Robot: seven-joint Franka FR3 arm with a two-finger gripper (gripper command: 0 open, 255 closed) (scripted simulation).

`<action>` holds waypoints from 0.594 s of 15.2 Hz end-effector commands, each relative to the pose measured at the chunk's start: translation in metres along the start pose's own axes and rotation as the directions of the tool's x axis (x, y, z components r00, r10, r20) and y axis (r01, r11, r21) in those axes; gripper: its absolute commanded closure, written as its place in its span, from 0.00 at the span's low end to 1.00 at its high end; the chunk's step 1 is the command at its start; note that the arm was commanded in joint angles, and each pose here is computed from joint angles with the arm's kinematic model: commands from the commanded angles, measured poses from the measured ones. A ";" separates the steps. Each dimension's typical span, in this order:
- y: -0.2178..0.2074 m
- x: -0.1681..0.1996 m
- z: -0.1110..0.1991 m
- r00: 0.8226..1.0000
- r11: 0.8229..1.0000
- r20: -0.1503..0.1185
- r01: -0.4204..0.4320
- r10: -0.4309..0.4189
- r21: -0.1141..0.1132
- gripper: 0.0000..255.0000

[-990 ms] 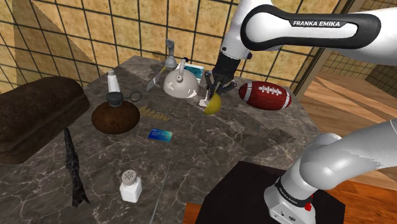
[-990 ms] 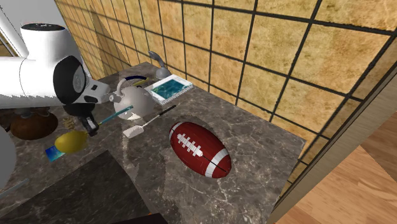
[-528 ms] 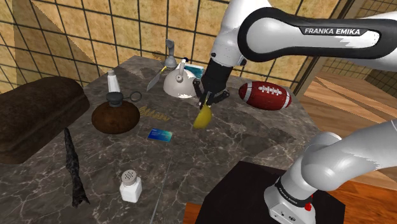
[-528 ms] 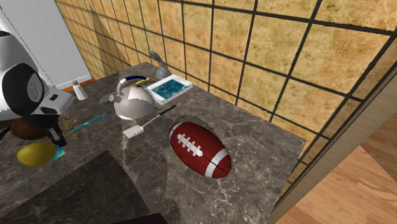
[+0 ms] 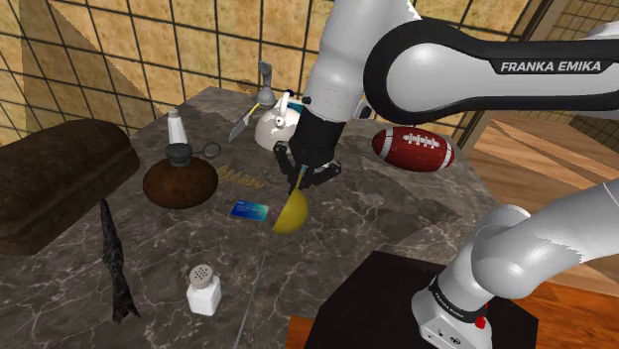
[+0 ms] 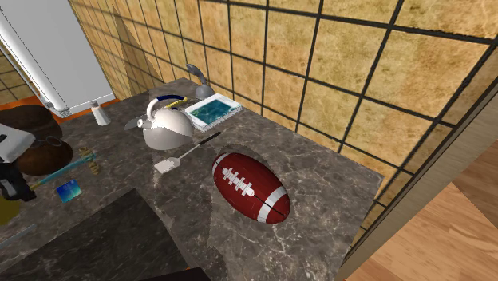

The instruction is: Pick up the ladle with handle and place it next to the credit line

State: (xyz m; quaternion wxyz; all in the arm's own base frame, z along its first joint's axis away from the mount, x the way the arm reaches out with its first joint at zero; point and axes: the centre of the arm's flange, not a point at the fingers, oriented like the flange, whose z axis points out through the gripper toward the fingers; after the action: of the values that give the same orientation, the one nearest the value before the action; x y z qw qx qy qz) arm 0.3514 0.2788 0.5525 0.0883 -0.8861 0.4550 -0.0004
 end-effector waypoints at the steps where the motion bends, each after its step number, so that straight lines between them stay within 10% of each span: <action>1: -0.009 -0.028 0.002 1.000 1.000 0.001 -0.002 0.002 0.000 1.00; 9: -0.026 -0.086 0.025 1.000 1.000 0.001 -0.002 0.002 0.000 1.00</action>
State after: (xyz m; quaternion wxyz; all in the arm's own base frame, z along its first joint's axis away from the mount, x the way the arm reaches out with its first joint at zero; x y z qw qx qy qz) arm 0.3243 0.3653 0.5443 0.0883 -0.8859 0.4554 0.0000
